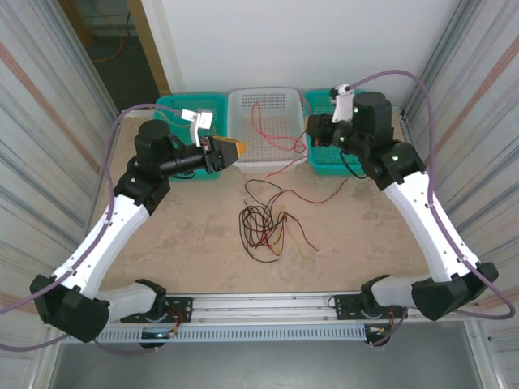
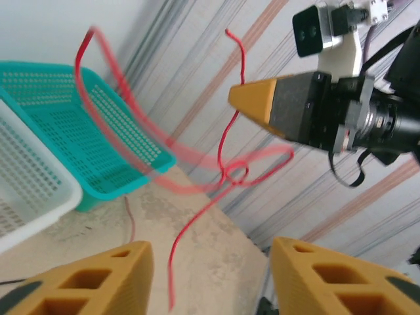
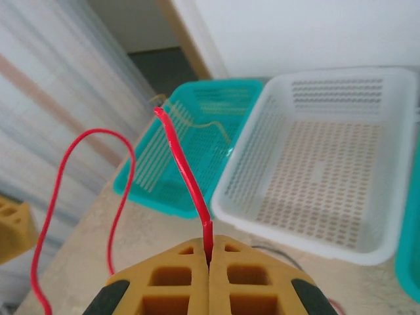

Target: Untangle the cables

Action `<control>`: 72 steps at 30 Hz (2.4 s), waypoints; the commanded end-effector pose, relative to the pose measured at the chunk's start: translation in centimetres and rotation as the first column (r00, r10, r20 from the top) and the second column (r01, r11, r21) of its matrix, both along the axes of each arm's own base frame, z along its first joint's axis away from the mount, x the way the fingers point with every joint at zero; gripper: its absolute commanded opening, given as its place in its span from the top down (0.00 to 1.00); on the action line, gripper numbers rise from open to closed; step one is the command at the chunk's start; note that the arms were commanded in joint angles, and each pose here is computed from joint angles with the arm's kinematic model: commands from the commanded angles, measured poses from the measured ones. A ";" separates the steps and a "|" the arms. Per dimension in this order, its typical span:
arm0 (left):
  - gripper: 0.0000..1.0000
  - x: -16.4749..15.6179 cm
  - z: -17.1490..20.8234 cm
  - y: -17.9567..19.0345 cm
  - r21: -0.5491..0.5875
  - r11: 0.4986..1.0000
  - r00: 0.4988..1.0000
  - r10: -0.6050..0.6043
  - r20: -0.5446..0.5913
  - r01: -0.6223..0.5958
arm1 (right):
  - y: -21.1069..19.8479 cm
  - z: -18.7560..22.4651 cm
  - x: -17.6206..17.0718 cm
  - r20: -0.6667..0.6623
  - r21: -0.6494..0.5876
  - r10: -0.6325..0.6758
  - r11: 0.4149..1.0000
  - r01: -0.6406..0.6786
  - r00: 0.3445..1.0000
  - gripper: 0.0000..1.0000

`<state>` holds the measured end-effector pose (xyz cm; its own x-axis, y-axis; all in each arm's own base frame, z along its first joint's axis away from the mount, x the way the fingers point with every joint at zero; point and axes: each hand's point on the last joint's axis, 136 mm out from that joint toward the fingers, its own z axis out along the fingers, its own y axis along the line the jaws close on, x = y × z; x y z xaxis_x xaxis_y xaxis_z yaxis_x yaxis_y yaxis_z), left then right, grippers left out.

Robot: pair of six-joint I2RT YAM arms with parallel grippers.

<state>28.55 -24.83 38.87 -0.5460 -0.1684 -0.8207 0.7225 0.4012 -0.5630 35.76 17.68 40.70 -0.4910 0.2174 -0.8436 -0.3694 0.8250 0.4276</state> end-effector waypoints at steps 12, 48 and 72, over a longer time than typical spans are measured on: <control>0.54 -0.8 -2.9 2.5 0.109 0.983 0.989 0.150 -0.011 -0.148 | -14.5 -1.7 9.1 -0.059 0.021 -0.449 0.893 0.450 0.892 1.00; 0.77 -0.1 -19.5 2.2 0.530 0.824 0.888 0.382 -0.256 -0.202 | -1.9 -22.4 -6.2 -0.371 -0.204 -0.171 0.974 0.099 0.913 0.40; 0.61 0.4 -20.9 4.5 0.531 0.771 0.814 0.532 -0.233 -0.352 | 9.9 -30.6 -5.5 -0.522 -0.331 0.071 0.901 -0.279 0.850 0.49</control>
